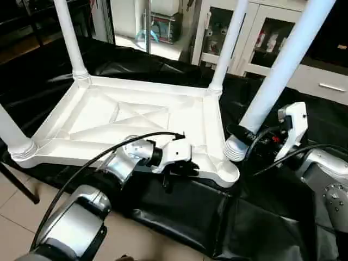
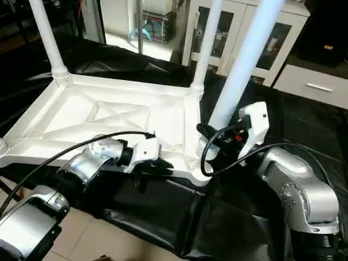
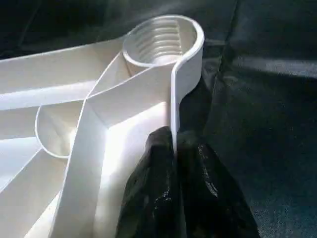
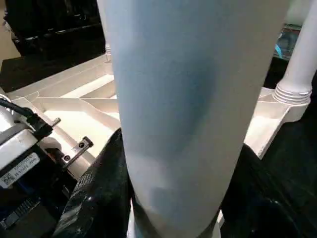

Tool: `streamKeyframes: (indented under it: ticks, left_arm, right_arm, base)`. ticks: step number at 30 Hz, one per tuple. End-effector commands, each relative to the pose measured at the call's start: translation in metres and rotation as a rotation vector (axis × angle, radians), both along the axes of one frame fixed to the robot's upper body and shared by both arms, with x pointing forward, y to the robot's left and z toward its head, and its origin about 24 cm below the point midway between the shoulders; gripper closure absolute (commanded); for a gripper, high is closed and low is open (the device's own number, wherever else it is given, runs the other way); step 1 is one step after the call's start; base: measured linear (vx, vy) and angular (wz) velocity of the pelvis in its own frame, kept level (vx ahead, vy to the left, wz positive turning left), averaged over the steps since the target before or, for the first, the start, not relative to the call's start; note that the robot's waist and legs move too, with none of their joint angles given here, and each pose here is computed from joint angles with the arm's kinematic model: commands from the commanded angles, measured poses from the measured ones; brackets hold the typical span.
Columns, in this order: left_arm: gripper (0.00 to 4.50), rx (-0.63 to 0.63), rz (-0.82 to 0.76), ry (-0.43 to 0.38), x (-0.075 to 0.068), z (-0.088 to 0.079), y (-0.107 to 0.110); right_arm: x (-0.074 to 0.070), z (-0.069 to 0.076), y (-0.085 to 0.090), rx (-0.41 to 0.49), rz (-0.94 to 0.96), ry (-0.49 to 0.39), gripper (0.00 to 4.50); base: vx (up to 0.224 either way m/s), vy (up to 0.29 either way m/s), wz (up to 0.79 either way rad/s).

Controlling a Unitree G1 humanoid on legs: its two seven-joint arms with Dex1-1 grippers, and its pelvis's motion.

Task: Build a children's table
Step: Insert table leg to table base

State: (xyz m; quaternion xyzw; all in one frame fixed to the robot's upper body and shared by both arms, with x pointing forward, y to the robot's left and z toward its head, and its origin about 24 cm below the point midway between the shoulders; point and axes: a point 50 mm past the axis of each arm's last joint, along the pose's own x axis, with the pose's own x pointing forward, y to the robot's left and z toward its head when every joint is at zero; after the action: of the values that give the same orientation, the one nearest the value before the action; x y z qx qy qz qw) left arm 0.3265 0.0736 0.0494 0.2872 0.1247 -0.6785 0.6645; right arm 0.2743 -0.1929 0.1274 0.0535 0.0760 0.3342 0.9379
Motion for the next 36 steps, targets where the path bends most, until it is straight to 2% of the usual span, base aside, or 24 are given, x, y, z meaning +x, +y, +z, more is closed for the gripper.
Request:
streamKeyframes:
  ticks: [1, 4, 5, 7, 19, 21, 29, 33, 36]
  left_arm:
    - [4.22, 0.102, -0.005, 0.053, -0.007, -0.019, 0.007]
    - [4.29, 0.110, -0.004, 0.046, -0.008, -0.021, 0.006]
    - [4.06, 0.097, 0.007, 0.068, -0.007, -0.021, 0.005]
    - [3.84, 0.079, 0.024, 0.063, -0.005, -0.018, 0.003]
    - [3.84, 0.123, -0.018, 0.101, -0.008, -0.022, 0.005]
    - [4.21, 0.130, -0.015, 0.101, -0.008, -0.023, 0.005]
    - [4.50, 0.136, -0.001, 0.109, -0.006, -0.023, 0.009]
    - [4.50, 0.112, 0.022, 0.098, -0.005, -0.022, 0.009]
    - [4.50, 0.101, 0.026, 0.105, -0.006, -0.022, 0.011]
  right_arm:
    - [-0.001, 0.009, 0.003, -0.016, 0.023, -0.032, 2.62]
    - [-0.002, 0.009, 0.003, -0.019, 0.023, -0.032, 2.62]
    - [-0.002, 0.010, 0.002, -0.019, 0.019, -0.033, 2.62]
    - [-0.002, 0.010, 0.003, -0.016, 0.016, -0.035, 2.62]
    - [-0.002, 0.012, 0.005, -0.011, 0.023, -0.036, 2.62]
    - [-0.004, 0.011, 0.006, -0.011, 0.028, -0.031, 2.62]
    - [-0.004, 0.010, 0.004, -0.030, 0.033, -0.018, 2.62]
    - [-0.012, -0.002, 0.004, -0.087, 0.102, 0.078, 2.62]
    - [-0.015, -0.013, 0.005, -0.094, 0.090, 0.113, 2.62]
  base:
    - [0.000, 0.000, 0.00]
    - [0.000, 0.000, 0.00]
    - [0.000, 0.000, 0.00]
    - [0.000, 0.000, 0.00]
    - [0.000, 0.000, 0.00]
    - [0.000, 0.000, 0.00]
    - [0.000, 0.000, 0.00]
    - [0.000, 0.000, 0.00]
    - [0.000, 0.000, 0.00]
